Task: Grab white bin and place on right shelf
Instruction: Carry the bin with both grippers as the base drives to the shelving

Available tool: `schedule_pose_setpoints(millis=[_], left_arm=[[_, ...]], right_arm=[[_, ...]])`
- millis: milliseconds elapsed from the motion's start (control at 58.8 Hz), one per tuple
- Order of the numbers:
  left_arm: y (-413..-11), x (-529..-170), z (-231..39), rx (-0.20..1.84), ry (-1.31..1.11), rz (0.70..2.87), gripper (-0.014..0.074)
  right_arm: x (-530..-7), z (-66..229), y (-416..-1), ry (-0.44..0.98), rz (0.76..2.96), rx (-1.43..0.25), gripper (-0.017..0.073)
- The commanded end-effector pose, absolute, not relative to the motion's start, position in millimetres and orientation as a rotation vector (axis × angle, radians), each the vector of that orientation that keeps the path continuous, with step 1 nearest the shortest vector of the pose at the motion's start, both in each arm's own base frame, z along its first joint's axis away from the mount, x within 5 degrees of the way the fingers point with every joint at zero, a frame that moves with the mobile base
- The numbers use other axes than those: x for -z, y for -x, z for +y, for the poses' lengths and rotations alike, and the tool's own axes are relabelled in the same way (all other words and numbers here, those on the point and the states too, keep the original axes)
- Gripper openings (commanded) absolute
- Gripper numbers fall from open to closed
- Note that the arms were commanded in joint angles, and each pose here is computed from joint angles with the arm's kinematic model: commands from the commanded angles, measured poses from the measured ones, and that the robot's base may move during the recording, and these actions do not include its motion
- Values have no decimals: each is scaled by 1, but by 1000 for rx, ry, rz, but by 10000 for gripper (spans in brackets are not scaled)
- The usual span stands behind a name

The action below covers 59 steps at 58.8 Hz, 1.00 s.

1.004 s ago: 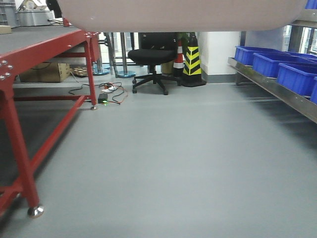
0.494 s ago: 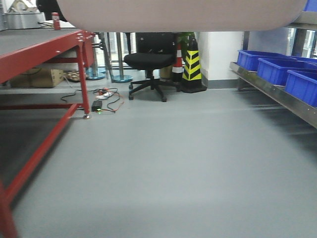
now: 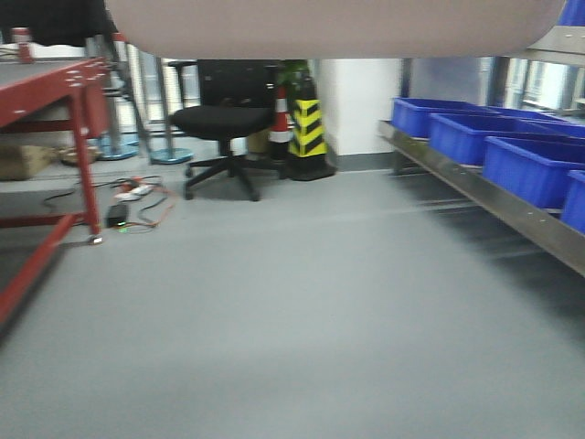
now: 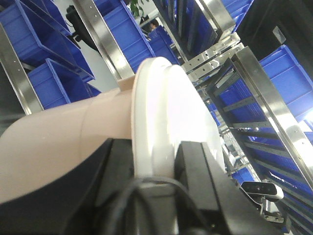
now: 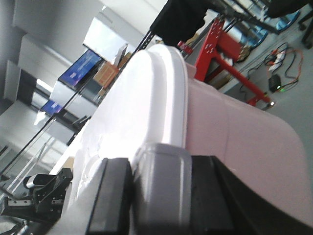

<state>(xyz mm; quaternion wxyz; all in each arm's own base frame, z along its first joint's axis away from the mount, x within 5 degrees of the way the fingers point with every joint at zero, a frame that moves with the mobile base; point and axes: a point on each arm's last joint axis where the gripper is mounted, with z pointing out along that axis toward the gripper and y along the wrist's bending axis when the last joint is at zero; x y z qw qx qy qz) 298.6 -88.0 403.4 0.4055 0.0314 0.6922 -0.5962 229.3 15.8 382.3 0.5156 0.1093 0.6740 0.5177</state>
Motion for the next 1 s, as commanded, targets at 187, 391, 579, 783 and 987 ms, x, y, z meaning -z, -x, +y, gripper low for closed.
schedule_pose_setpoints(millis=[187,391,579,783,987], left_arm=[[-251,-430,-114,1765,-517,1656,-126],[-251,-430,-114,1765,-517,1656,-126],[-251,-430,-114,1765,-517,1656,-126],[-251,-430,-114,1765,-517,1656,-126],[-251,-430,-114,1765,-517,1656,-126]], right_arm=[[-417,42,-200,50,1478,-1527,66],[-417,42,-200,50,1478,-1527,66],[-417,42,-200,50,1478,-1527,66],[-417,42,-200,50,1478,-1527,66],[-417,42,-200,50,1478,-1527,66]])
